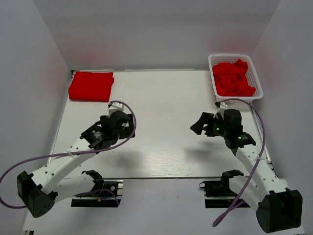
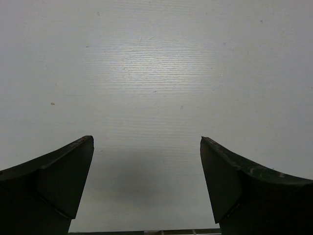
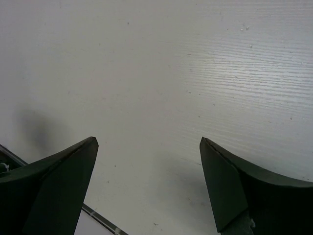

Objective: Fold and stack the t-shirts
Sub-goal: Grab crumpled tshirt from bin with the right arm

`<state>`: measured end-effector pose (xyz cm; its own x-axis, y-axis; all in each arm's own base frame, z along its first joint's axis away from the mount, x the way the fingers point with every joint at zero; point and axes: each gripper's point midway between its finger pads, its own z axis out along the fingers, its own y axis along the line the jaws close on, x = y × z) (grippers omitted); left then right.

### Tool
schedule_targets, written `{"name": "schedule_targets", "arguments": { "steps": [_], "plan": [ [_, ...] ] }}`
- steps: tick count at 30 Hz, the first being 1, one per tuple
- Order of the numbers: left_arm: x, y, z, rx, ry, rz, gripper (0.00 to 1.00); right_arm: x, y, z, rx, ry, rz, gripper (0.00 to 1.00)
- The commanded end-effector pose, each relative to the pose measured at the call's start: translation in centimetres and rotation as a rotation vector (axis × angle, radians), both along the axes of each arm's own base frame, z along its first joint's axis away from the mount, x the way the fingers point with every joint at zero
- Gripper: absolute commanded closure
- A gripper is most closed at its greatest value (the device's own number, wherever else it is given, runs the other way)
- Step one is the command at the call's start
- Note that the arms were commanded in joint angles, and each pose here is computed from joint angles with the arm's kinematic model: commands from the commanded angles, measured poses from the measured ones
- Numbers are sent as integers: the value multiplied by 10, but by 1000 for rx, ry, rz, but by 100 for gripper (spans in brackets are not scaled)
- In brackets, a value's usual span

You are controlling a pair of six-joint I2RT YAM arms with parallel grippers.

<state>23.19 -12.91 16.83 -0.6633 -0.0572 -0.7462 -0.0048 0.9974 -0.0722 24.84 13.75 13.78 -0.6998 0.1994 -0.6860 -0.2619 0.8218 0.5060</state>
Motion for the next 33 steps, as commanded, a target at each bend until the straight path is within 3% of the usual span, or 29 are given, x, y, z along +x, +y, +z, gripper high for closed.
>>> {"name": "schedule_targets", "arguments": {
  "steps": [1,6,9,14,15,17,18,20,21,24,28,29,30,33],
  "plan": [
    [7,-6,22,-39,-66,-16,0,9,6,11,30,-56,17,10],
    [9,-7,21,-31,-65,-22,0,26,4,14,23,-66,-17,10],
    [16,-23,25,-100,-56,-45,0,55,-9,23,-46,-86,-104,10],
    [32,-39,37,-108,-78,-73,0,126,-61,55,-233,-131,-392,10],
    [36,-39,39,-98,-86,-60,0,145,-75,90,-232,-189,-460,10],
    [44,-40,39,-70,-78,-43,0,168,-81,74,-282,-149,-459,10],
    [46,-43,39,-67,-74,-43,0,186,-91,107,-275,-213,-485,10],
    [52,-51,41,-66,-65,-66,0,207,-100,82,-330,-151,-477,10],
    [56,-57,32,-52,-37,-74,0,222,-116,113,-331,-199,-521,10],
    [61,-64,29,-29,-8,-89,0,252,-146,75,-420,-69,-546,10],
    [70,-70,24,3,9,-90,0,289,-187,87,-447,-46,-598,10],
    [72,-71,23,14,12,-97,0,297,-197,58,-476,14,-587,10],
    [73,-70,24,20,7,-90,0,304,-196,69,-464,0,-571,10],
    [77,-68,24,20,7,-80,0,313,-202,34,-485,59,-519,10]
  ]
}}
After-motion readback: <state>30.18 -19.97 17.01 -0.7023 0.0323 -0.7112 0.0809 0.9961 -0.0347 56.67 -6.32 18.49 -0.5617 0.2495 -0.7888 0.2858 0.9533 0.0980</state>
